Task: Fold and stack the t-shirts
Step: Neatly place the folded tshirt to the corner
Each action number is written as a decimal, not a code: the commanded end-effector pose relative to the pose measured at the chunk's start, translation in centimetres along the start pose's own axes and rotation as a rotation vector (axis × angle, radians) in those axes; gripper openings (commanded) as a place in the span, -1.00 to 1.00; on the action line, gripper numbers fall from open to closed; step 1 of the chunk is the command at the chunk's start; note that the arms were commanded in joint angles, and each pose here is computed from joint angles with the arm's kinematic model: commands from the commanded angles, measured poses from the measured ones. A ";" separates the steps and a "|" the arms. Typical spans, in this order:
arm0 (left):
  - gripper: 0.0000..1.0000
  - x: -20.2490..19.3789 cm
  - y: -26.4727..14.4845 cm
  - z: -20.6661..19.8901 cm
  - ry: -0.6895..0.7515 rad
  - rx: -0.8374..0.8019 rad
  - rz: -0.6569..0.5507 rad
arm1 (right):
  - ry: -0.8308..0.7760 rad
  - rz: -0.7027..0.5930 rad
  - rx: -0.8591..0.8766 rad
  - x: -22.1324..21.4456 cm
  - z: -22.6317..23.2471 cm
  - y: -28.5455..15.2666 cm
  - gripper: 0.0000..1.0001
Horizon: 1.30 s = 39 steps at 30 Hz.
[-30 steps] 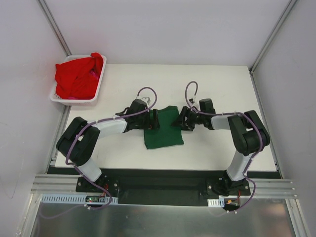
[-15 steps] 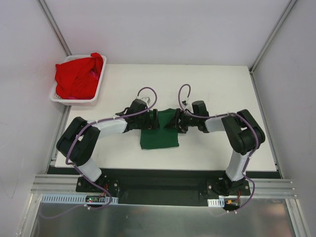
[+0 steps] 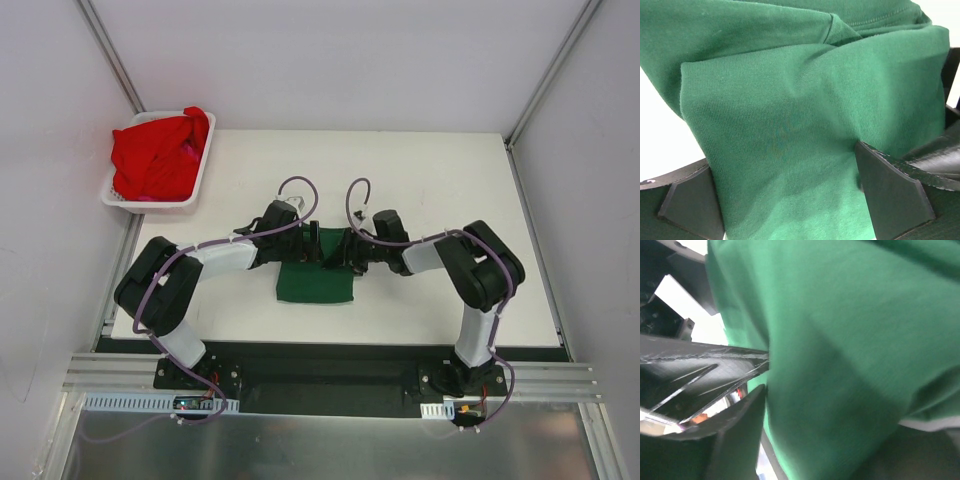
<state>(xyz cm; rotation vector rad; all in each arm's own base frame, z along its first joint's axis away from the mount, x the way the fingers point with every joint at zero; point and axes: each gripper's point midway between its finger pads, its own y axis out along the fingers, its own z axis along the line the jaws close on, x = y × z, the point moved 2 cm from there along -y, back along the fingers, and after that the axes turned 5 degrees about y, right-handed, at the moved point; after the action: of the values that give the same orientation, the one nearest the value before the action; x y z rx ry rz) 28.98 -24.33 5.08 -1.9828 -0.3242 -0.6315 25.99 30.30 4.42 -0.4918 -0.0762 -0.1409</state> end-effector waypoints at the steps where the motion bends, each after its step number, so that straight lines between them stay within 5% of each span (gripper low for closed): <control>1: 0.85 -0.7 -0.2 -0.4 0.022 -0.028 0.017 | 0.084 0.034 -0.162 -2.5 -4.6 1.1 -0.03; 8: 0.85 -0.9 -0.3 -0.3 0.025 -0.023 0.018 | 0.084 0.043 -0.150 -2.8 -4.4 1.5 -0.39; 11: 0.98 -0.9 -0.3 -0.3 0.022 -0.024 0.019 | 0.092 0.048 -0.148 -2.9 -4.4 1.6 -0.94; 12: 0.99 -0.7 -0.5 -0.2 0.021 -0.018 0.007 | 0.091 0.049 -0.146 -2.9 -4.3 1.6 -0.98; 26: 0.99 7.4 -10.6 -0.8 0.063 0.004 -0.279 | 0.051 0.007 -0.191 -1.4 -3.6 1.2 -0.98; 39: 0.99 4.6 -13.3 2.0 0.022 0.065 -0.299 | 0.027 -0.155 -0.360 7.3 -4.6 -1.6 -0.98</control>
<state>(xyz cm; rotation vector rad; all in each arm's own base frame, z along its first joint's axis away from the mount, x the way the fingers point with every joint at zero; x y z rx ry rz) 27.78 -17.80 17.52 -1.9146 -0.6233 -0.8485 29.83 28.87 3.41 -0.6838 -0.0417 -0.2192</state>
